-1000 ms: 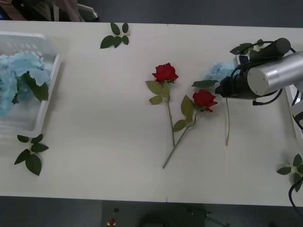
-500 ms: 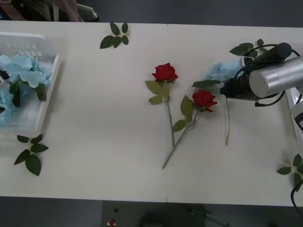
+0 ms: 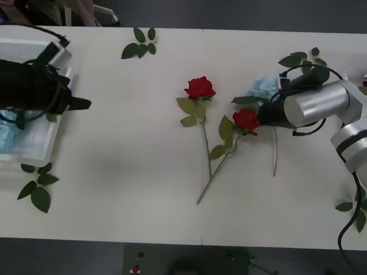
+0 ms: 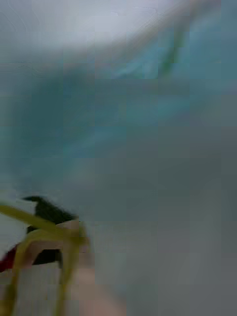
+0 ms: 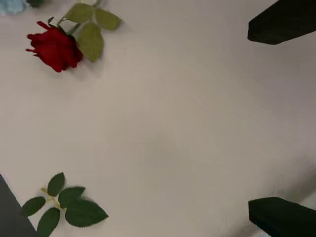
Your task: Put the red flowers into the right box and the blue flowers into the left box
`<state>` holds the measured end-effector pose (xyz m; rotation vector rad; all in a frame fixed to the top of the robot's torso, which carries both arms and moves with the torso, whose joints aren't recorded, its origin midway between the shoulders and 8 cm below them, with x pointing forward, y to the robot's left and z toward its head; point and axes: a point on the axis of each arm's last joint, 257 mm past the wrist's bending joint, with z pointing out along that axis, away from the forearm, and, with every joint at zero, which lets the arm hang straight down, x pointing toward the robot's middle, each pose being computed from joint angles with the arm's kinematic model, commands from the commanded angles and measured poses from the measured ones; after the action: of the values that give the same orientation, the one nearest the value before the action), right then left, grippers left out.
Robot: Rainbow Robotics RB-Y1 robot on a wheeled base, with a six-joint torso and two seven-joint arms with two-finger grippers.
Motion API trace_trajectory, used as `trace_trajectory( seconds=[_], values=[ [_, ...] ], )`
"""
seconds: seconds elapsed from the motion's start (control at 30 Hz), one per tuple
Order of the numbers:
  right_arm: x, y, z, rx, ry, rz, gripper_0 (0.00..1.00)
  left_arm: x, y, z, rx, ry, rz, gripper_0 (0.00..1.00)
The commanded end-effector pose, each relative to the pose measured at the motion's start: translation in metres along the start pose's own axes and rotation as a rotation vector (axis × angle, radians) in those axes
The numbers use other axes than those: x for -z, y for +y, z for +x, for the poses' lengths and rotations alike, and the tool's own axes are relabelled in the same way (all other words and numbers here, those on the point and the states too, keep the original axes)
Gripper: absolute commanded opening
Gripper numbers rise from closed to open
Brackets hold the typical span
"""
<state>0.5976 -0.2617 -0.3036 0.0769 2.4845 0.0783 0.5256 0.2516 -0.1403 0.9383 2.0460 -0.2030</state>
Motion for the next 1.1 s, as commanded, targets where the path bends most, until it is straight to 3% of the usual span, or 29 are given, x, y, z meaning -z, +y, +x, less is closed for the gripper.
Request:
trace_trajectory(
  seconds=[0.03,0.1,0.17,0.23,0.47,0.7,0.93,1.1],
  values=[
    [0.006,0.006,-0.021,0.069,-0.038,-0.001,0.4,-0.041,-0.026,-0.032,0.069,-0.047,-0.002,0.9],
    [0.006,0.005,-0.021,0.072,-0.038,0.001,0.29,-0.059,-0.04,-0.041,0.115,-0.062,-0.005,0.93],
    [0.006,0.005,-0.021,0.072,-0.036,0.002,0.11,-0.077,-0.058,-0.049,0.164,-0.071,0.003,1.0],
    [0.005,0.005,-0.021,0.072,-0.037,0.002,0.0,-0.093,-0.075,-0.056,0.205,-0.068,0.001,1.0],
    [0.014,-0.004,-0.037,0.032,-0.063,-0.01,0.0,-0.128,-0.102,-0.084,0.267,-0.038,-0.064,1.0],
    [0.077,-0.013,-0.09,-0.041,-0.13,-0.143,0.0,-0.168,-0.122,-0.126,0.401,-0.01,-0.058,1.0],
    [0.151,-0.003,-0.105,-0.001,-0.141,-0.383,0.0,-0.212,-0.129,-0.136,0.445,-0.035,-0.07,1.0],
    [0.187,0.019,-0.106,0.13,-0.236,-0.503,0.0,-0.225,-0.128,-0.127,0.432,-0.031,-0.086,1.0]
  ],
)
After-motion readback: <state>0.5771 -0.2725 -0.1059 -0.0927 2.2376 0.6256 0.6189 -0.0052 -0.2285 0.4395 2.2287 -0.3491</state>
